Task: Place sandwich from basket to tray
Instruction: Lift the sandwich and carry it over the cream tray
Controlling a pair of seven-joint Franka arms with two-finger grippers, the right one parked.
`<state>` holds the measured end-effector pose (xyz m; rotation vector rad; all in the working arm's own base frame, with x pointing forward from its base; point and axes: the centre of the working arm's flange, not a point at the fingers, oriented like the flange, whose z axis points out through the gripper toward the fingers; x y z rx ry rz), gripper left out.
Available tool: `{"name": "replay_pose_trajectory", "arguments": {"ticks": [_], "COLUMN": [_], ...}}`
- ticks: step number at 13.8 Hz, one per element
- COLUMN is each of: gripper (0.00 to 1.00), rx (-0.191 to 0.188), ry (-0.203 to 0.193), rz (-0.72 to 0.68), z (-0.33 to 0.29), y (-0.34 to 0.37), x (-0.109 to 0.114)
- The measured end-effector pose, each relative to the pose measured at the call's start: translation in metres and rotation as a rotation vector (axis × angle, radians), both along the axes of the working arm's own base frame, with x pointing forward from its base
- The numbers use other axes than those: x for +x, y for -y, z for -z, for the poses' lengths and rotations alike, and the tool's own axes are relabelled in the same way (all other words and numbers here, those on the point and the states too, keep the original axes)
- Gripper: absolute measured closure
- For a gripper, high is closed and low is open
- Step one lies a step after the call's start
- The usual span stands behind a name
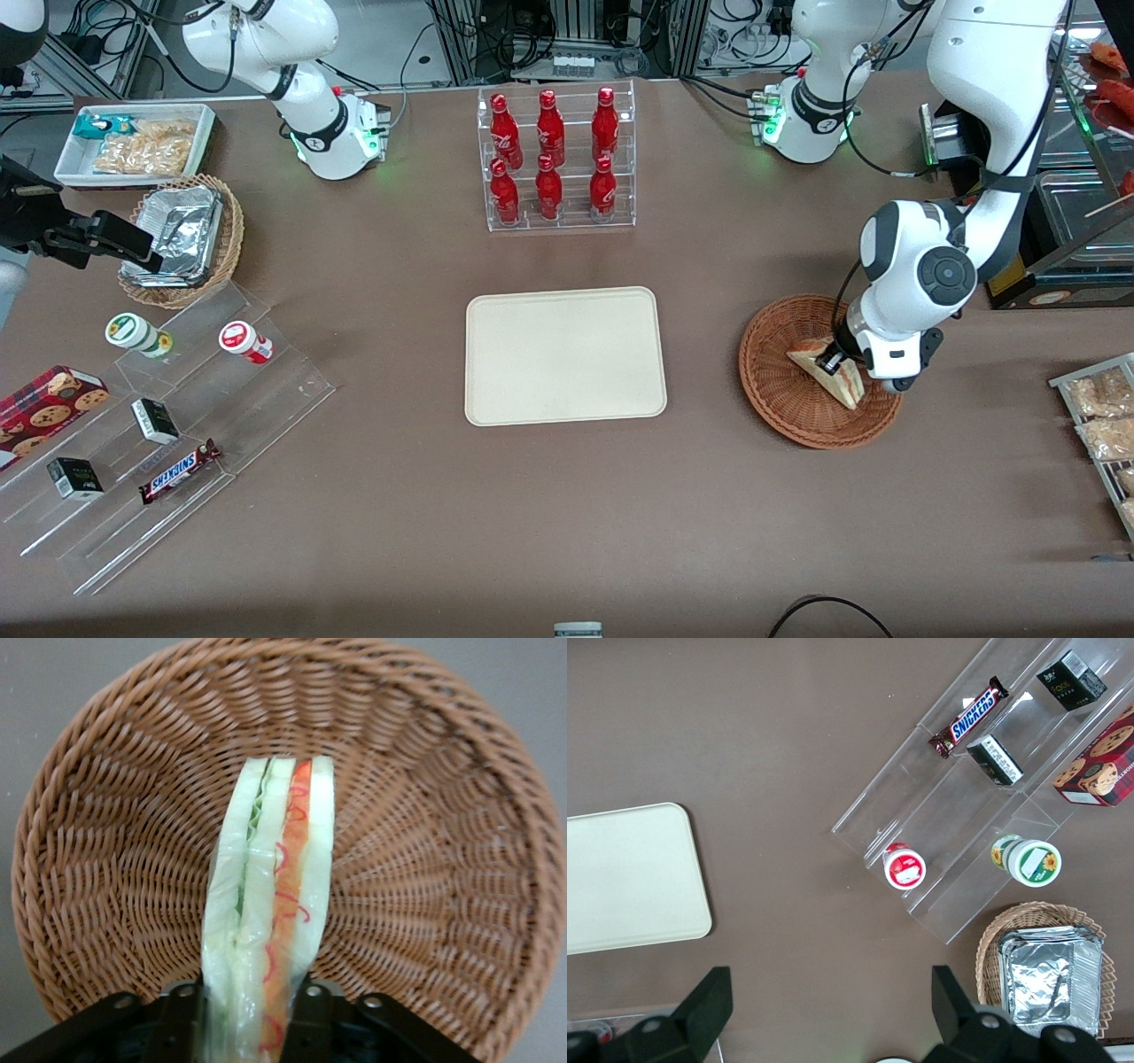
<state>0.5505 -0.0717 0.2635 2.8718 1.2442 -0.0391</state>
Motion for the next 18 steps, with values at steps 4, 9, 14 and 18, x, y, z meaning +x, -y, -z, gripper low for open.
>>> {"name": "replay_pose_trajectory", "arguments": {"ticks": [4, 9, 14, 18], "gripper": [0.81, 0.85, 0.85, 0.85], "rx": [0.003, 0.002, -0.018, -0.066], "ry": [-0.006, -0.122, -0.137, -0.157], "rz": [0.116, 0.395, 0.584, 0.653], "z": [-0.049, -0.093, -0.059, -0.031], "y": [0.018, 0.106, 0.227, 0.302], "x": [0.020, 0.040, 0.046, 0.031]}}
